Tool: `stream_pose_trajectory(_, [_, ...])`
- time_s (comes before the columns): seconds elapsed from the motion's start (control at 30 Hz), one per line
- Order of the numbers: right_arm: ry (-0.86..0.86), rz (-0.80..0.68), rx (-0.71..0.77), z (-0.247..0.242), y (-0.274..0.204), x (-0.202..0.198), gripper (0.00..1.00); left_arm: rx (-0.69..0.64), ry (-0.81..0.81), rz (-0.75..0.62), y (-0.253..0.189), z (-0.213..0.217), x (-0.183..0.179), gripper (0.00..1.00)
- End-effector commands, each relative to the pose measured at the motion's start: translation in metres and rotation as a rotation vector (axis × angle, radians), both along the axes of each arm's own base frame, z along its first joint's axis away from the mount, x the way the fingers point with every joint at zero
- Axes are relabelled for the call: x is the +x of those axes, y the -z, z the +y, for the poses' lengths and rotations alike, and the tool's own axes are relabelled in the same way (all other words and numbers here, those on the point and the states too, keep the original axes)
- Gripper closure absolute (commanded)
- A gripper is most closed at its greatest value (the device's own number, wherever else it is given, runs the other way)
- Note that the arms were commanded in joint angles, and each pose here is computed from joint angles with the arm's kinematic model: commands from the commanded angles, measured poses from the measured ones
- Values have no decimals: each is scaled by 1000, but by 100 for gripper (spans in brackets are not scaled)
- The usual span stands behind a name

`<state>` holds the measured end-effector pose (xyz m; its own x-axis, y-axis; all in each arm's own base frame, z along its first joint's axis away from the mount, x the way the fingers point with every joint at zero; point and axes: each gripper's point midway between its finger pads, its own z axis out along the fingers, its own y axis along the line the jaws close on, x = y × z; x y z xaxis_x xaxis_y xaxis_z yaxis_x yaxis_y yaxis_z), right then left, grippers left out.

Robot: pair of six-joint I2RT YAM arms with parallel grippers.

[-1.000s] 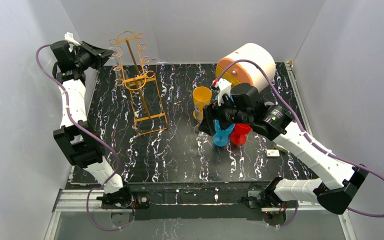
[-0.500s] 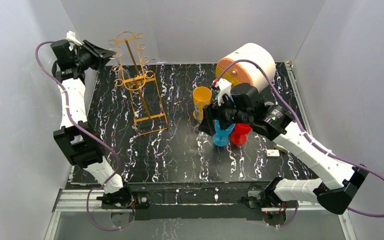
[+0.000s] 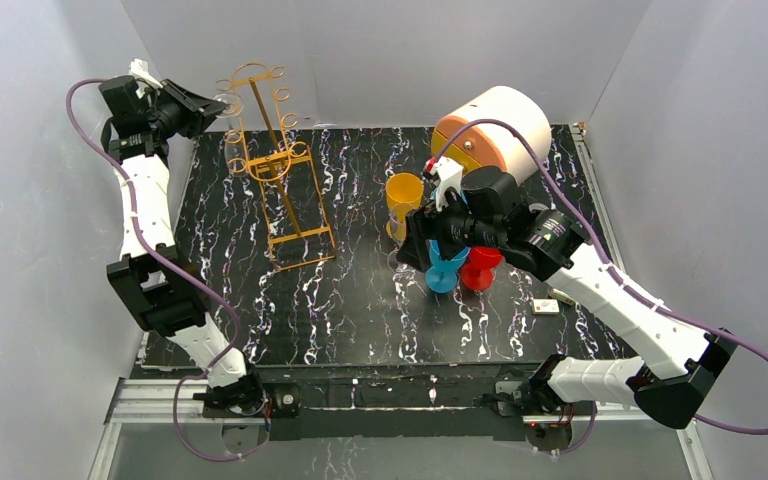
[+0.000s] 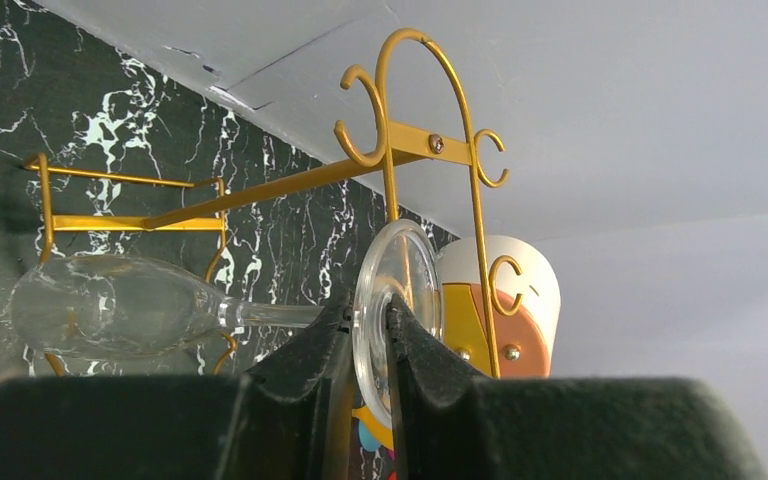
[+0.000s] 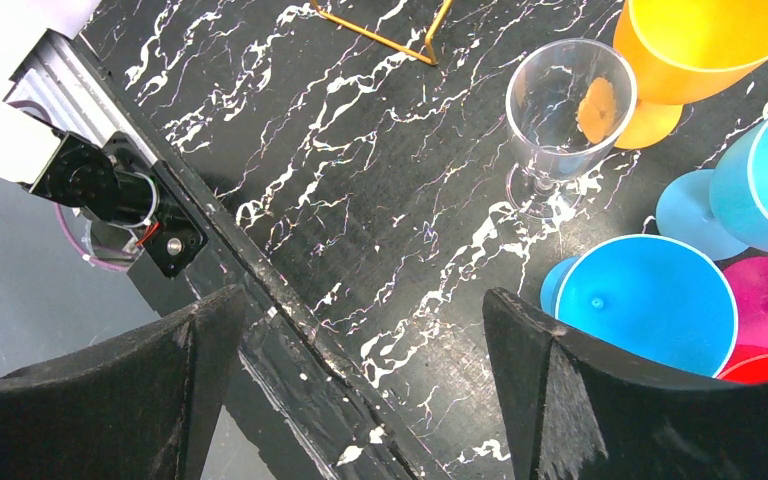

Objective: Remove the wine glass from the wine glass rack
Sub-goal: Pick up the wine glass from the wine rack.

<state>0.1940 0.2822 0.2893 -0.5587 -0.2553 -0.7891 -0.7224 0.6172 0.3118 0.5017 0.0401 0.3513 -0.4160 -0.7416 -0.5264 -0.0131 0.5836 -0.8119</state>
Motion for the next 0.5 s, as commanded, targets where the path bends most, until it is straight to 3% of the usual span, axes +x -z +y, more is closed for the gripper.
stream_pose_trajectory(0.0, [1,-33,38,1,-17,1,4,89,-12,-89,-44,-1,-17,95])
stream_pose_trajectory(0.2, [0,-31,40,1,-17,1,4,100,-6,-104,-49,-2,-17,92])
stream_pose_trajectory(0.47, [-2,-29,41,1,-17,0,4,78,-26,-134,-61,-2,-19,95])
